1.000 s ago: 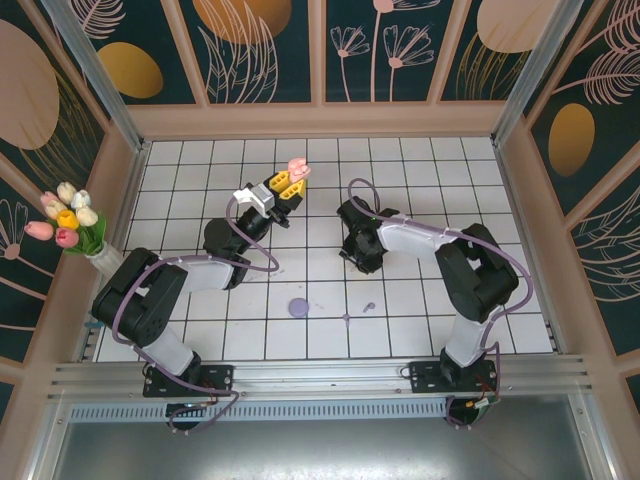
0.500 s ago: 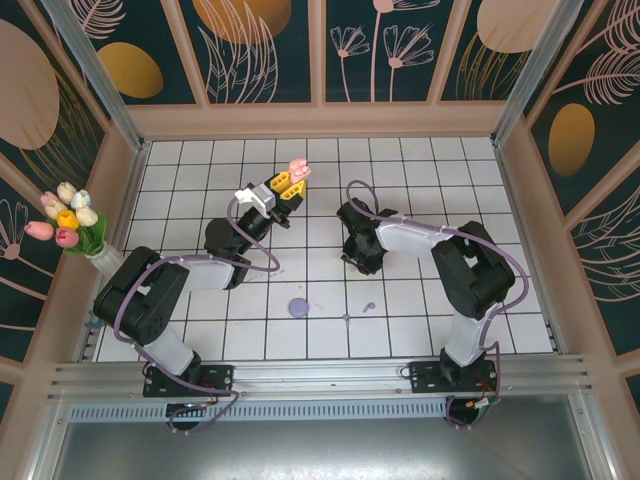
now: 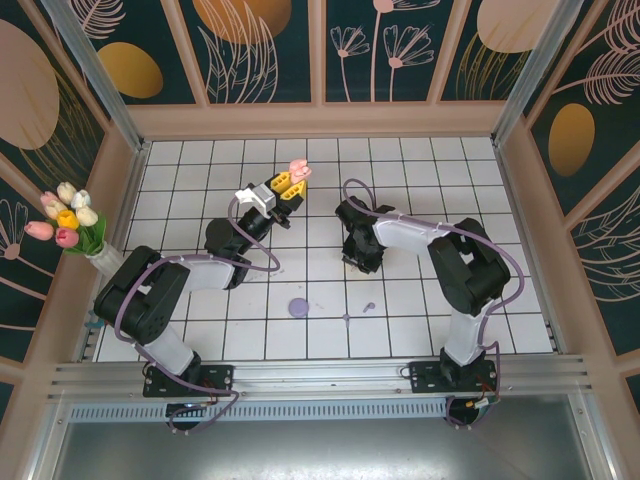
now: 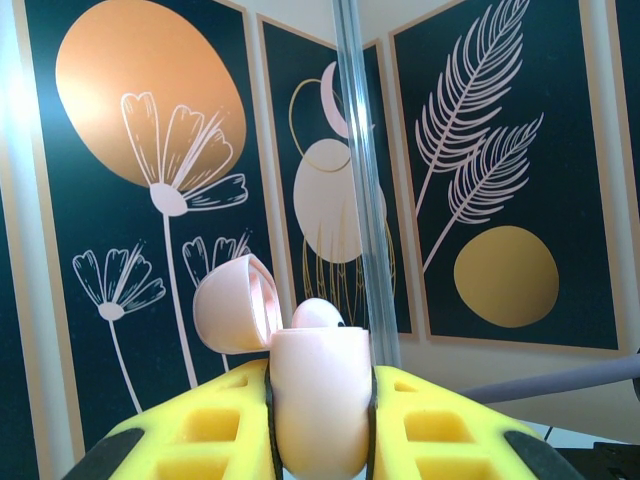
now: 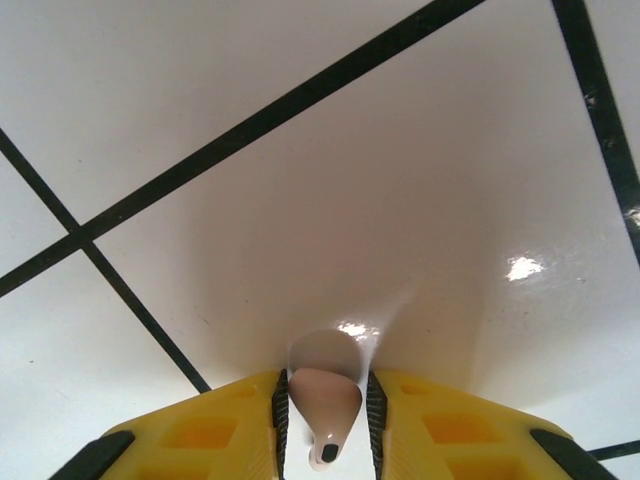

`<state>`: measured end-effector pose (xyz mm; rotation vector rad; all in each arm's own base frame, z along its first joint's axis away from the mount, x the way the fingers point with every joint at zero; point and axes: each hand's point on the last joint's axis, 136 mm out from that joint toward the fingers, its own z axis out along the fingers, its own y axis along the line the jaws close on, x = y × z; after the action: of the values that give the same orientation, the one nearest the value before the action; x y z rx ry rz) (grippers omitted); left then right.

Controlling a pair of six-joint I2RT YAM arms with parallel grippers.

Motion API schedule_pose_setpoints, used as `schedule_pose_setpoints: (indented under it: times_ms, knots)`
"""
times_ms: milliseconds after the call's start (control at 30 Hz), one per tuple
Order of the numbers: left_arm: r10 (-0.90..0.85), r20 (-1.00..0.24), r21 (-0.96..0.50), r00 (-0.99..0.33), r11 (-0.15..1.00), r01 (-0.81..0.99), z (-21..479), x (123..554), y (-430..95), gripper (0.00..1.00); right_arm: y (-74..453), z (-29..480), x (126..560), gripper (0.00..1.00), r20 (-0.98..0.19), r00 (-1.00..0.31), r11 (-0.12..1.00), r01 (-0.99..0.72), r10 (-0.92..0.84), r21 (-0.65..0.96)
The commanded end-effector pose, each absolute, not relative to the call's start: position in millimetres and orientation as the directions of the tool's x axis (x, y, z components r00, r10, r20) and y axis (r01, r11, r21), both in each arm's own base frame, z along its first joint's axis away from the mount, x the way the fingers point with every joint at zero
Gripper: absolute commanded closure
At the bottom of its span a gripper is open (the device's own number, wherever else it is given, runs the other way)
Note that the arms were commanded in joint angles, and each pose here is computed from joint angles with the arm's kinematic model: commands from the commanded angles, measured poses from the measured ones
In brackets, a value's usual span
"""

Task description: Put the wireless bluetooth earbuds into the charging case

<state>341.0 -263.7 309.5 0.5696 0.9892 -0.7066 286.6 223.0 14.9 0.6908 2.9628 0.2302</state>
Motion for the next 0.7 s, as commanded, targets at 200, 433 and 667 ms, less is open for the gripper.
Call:
schedule_pose_setpoints:
  times_ms: [200, 433, 667]
  knots:
    - [-0.361, -0.801, 0.153, 0.478, 0.648, 0.746, 343.3, 321.7, -254.3, 1.00, 213.6, 7.0, 295.0, 0.78, -0.085, -0.910, 0.911, 0.394, 0.405, 0.126]
    - [-0.355, -0.804, 0.156, 0.476, 0.647, 0.746, 343.2, 322.3, -254.8, 1.00, 210.3, 12.7, 301.2, 0.83, -0.150, -0.922, 0.931, 0.336, 0.356, 0.141]
    - [-0.350, -0.809, 0.161, 0.472, 0.641, 0.751, 342.9, 323.7, -257.0, 1.00, 210.9, 21.3, 306.2, 0.83, -0.229, -0.934, 0.954, 0.237, 0.276, 0.183]
